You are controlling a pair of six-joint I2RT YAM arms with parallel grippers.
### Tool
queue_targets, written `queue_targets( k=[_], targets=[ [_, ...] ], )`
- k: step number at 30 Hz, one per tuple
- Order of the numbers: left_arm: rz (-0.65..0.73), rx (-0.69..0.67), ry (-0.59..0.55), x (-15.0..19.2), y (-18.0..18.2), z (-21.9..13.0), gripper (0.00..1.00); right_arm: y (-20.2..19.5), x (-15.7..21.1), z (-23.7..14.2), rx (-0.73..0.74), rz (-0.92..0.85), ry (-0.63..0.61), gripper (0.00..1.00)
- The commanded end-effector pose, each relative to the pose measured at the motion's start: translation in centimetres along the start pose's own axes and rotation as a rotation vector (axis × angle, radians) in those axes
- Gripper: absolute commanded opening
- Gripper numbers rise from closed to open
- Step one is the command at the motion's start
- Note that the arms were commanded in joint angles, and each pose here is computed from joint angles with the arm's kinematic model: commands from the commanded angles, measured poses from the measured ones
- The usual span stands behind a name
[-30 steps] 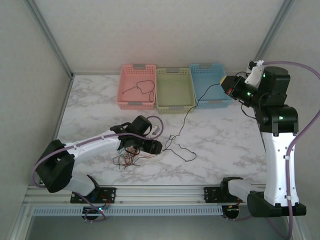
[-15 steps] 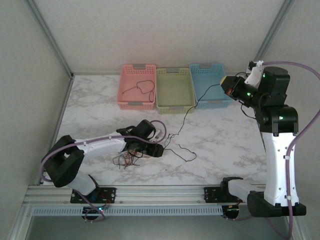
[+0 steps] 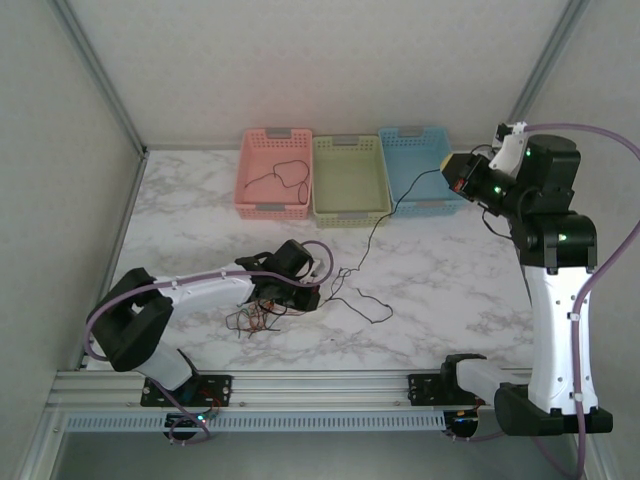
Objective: Untangle the cables
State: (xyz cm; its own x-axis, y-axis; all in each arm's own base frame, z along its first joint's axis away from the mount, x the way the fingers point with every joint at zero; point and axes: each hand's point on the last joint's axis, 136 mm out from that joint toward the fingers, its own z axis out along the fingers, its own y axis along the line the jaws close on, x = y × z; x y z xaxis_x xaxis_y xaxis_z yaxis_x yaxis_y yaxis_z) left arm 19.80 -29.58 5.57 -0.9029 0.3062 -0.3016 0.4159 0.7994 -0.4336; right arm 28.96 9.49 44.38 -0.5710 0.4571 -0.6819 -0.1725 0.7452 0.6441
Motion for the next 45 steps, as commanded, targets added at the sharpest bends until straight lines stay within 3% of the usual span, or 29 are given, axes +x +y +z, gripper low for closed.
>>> queue_targets(
  k=[1, 6, 13, 18, 21, 28, 31, 36, 41, 45],
  targets=[
    [0.005, -0.091, -0.092, -1.5, 0.9, -2.9, 0.00, -0.3, 0.0, -0.6, 0.025, -0.030, -0.023, 0.00],
    [-0.054, -0.355, -0.214, -2.4, 5.6, -9.4, 0.00, -2.2, -0.5, -1.2, 0.140, -0.093, -0.059, 0.00],
    [-0.182, -0.692, -0.411, -1.3, 12.0, -21.5, 0.00, -10.0, -2.1, -4.2, 0.634, -0.243, -0.116, 0.00],
    [-0.259, -0.764, -0.441, 0.4, 14.6, -25.0, 0.00, -14.2, -3.0, -6.3, 0.928, -0.336, -0.115, 0.00],
    [-0.274, -0.757, -0.456, 0.5, 14.7, -25.5, 0.00, -14.9, -3.1, -6.1, 0.964, -0.350, -0.108, 0.00],
    [-0.265, -0.705, -0.435, 0.1, 14.3, -24.5, 0.00, -14.5, -1.7, -3.7, 0.845, -0.305, -0.060, 0.00],
    [-0.251, -0.641, -0.440, -0.3, 13.5, -23.8, 0.00, -11.2, -0.3, -1.1, 0.580, -0.267, -0.038, 0.00],
    [-0.247, -0.589, -0.418, -0.7, 12.9, -22.6, 0.00, -5.6, -0.5, 0.2, 0.270, -0.189, -0.073, 0.00],
    [-0.272, -0.526, -0.433, -1.2, 12.3, -21.5, 0.00, 0.6, -3.8, 0.2, -0.025, -0.141, -0.210, 0.00],
    [-0.287, -0.491, -0.428, -1.6, 12.1, -20.5, 0.00, 2.5, -6.7, 1.4, -0.131, -0.072, -0.285, 0.00]
  ],
)
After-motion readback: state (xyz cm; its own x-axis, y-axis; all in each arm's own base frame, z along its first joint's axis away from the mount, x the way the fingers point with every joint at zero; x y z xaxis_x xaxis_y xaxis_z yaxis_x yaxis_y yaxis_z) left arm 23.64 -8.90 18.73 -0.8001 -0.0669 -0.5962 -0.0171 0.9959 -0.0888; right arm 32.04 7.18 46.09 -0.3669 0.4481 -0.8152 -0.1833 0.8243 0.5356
